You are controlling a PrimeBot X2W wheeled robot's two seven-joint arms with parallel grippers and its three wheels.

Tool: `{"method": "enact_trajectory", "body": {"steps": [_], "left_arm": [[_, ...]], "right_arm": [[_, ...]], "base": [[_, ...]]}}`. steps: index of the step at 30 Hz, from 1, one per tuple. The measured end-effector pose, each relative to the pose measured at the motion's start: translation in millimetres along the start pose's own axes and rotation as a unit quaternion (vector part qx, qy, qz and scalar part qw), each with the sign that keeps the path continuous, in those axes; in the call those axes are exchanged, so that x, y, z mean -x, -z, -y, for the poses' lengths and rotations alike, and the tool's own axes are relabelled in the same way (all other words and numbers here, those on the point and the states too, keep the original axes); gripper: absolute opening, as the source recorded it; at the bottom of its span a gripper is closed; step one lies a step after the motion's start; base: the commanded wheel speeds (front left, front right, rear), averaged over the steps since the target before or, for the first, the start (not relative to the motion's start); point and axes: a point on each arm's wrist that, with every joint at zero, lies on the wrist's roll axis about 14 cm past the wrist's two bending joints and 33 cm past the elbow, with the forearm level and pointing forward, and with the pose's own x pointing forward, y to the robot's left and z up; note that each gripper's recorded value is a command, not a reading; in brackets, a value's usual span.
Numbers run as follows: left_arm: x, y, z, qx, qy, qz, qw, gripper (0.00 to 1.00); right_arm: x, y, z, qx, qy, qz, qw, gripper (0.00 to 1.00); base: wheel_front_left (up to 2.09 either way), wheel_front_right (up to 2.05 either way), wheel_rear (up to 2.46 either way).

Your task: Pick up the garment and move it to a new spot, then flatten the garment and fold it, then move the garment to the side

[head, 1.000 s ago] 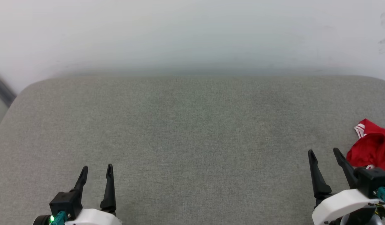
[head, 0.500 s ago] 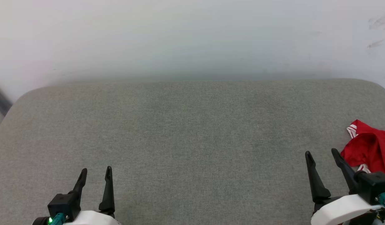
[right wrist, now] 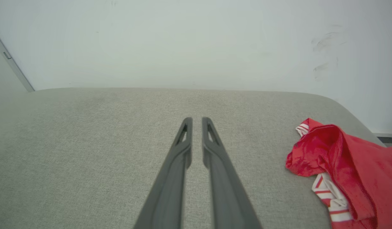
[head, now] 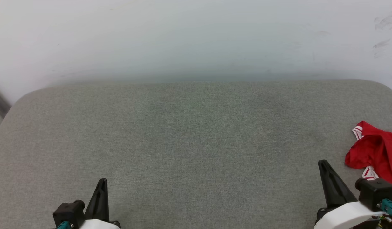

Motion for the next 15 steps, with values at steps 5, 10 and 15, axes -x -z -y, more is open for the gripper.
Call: {"method": "enact_trajectory", "body": {"steps": [5, 10, 15], "left_arm": [[1.2, 9.1, -3.3, 0.053, -0.014, -0.023, 0.998, 0.00], [-1.1, 11.5, -6.4, 0.098, -0.024, -0.033, 0.994, 0.00], [-3.6, 13.3, -8.9, 0.150, -0.034, -0.041, 0.987, 0.00]], "right_arm": [[0.6, 8.3, -0.9, -0.060, -0.003, -0.008, 0.998, 0.00], [-0.6, 12.6, -0.5, -0.112, -0.005, -0.010, 0.994, 0.00], [-4.7, 12.2, 0.4, -0.167, -0.007, -0.005, 0.986, 0.00]], "base": [[0.00, 0.00, 0.00], [0.00, 0.00, 0.00], [0.00, 0.00, 0.00]]}}
